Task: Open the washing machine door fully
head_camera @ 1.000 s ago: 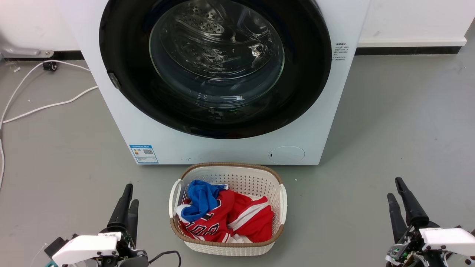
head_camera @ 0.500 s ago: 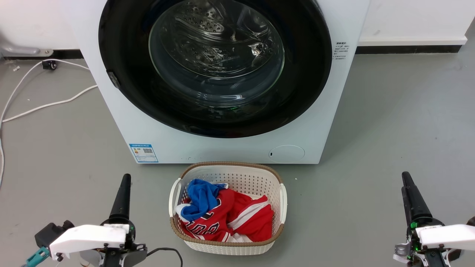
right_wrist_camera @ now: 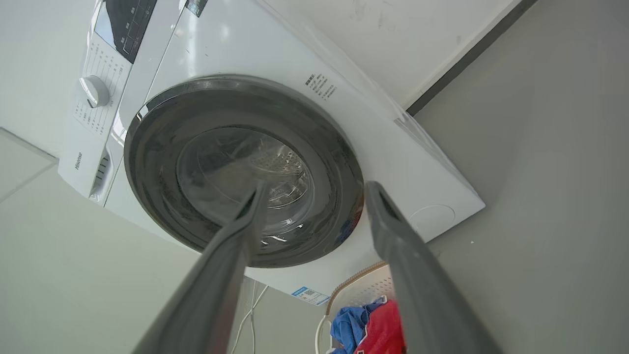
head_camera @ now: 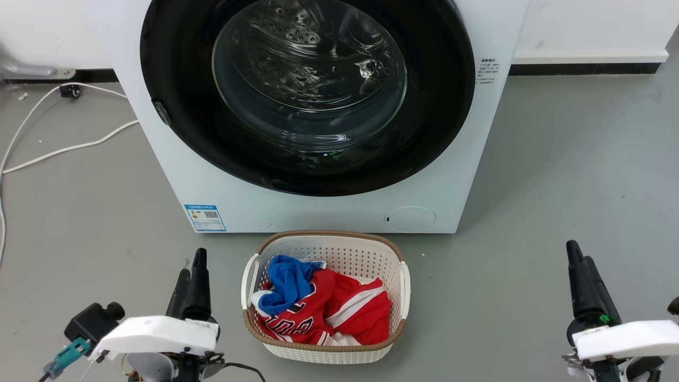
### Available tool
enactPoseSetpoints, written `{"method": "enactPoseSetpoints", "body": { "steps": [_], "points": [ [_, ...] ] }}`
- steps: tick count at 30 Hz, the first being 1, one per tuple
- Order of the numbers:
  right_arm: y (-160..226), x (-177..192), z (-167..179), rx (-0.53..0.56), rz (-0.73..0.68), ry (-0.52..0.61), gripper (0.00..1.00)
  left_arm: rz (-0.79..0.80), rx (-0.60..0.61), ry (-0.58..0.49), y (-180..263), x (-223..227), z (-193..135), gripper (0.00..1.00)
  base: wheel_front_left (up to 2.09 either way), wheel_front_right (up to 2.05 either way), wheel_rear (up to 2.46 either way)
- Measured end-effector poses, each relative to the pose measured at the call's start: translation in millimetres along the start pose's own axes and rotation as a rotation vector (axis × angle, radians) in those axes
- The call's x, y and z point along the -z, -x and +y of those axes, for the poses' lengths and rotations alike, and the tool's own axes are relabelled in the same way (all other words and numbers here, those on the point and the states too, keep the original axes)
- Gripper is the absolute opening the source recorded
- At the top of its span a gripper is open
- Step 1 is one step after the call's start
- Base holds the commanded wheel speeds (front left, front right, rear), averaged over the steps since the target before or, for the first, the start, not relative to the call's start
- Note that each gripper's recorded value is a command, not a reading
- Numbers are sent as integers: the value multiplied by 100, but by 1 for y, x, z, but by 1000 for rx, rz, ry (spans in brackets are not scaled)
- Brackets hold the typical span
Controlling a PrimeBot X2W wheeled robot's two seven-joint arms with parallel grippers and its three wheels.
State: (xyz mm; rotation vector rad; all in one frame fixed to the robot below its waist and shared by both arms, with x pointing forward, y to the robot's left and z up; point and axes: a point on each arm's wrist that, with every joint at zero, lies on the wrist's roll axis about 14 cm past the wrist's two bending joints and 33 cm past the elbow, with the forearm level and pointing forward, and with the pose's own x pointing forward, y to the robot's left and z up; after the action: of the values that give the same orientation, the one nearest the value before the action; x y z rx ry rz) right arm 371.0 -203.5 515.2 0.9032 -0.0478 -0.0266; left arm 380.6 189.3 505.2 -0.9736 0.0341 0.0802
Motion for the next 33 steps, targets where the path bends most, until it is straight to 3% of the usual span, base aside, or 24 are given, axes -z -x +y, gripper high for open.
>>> {"method": "enactPoseSetpoints", "body": {
  "steps": [9, 33],
  "points": [
    [4, 0, 10, -37, -9, 211, 100, -10, -1, -194, 2, 5, -4, 100, 0, 0, 0],
    [12, -8, 18, -77, -60, 498, 100, -61, 42, -499, 8, 9, -17, 100, 0, 0, 0]
  ]
}}
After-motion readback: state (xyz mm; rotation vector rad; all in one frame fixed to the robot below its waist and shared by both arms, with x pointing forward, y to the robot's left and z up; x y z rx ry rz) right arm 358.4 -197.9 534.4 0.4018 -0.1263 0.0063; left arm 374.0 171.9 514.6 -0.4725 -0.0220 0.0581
